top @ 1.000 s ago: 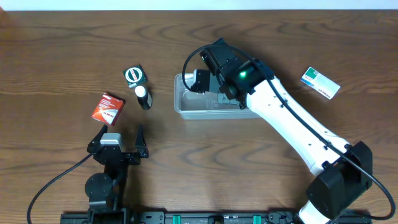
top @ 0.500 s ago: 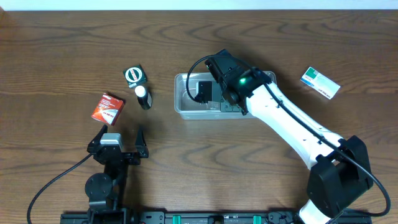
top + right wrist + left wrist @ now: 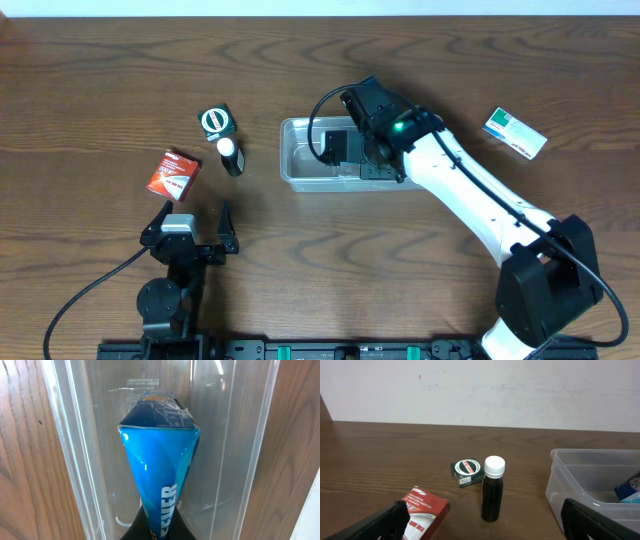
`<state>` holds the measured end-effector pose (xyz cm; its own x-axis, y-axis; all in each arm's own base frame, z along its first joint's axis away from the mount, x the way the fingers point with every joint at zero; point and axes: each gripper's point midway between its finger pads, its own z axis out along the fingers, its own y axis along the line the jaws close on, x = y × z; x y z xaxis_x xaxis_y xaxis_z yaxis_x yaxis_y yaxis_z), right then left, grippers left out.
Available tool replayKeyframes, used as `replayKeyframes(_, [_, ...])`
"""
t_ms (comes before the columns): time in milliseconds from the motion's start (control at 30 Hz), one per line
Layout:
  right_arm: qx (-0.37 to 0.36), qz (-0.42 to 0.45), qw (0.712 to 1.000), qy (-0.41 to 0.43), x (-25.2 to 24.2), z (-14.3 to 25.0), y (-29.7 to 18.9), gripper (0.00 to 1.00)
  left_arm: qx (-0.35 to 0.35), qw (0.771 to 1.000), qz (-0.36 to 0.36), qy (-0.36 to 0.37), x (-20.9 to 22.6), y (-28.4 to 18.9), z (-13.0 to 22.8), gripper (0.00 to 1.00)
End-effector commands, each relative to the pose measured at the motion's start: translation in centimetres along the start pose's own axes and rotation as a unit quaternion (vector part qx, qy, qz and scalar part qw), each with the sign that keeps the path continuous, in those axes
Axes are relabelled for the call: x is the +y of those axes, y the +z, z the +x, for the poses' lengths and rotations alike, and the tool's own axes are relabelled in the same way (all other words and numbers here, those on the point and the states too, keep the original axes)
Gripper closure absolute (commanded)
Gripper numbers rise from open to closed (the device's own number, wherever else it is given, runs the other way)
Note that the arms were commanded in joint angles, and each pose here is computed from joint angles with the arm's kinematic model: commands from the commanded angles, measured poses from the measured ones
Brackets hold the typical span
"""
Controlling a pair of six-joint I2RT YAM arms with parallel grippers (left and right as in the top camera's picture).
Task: Pack container
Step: 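Lift the blue box and carry it over the clear container, then lower the blue box into the container and release it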
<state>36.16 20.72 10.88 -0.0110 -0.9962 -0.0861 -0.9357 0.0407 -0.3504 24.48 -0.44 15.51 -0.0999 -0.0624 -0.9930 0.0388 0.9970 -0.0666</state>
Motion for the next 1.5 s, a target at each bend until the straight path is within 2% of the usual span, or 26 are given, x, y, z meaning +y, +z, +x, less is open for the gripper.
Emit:
replayKeyframes(0, [-0.005, 0.013, 1.000, -0.016, -0.7, 0.7, -0.3, 0.99, 0.023, 1.000, -0.001, 0.006, 0.1, 0.1, 1.6, 0.02])
replayKeyframes(300, [0.009, 0.058, 0.998, -0.025, -2.1, 1.9, 1.3, 0.99, 0.023, 1.000, -0.001, 0.006, 0.1, 0.1, 1.6, 0.02])
replayKeyframes(1467, [0.017, 0.051, 0.998, -0.023, -2.3, 2.6, 3.9, 0.99, 0.023, 1.000, -0.001, 0.006, 0.1, 0.1, 1.6, 0.02])
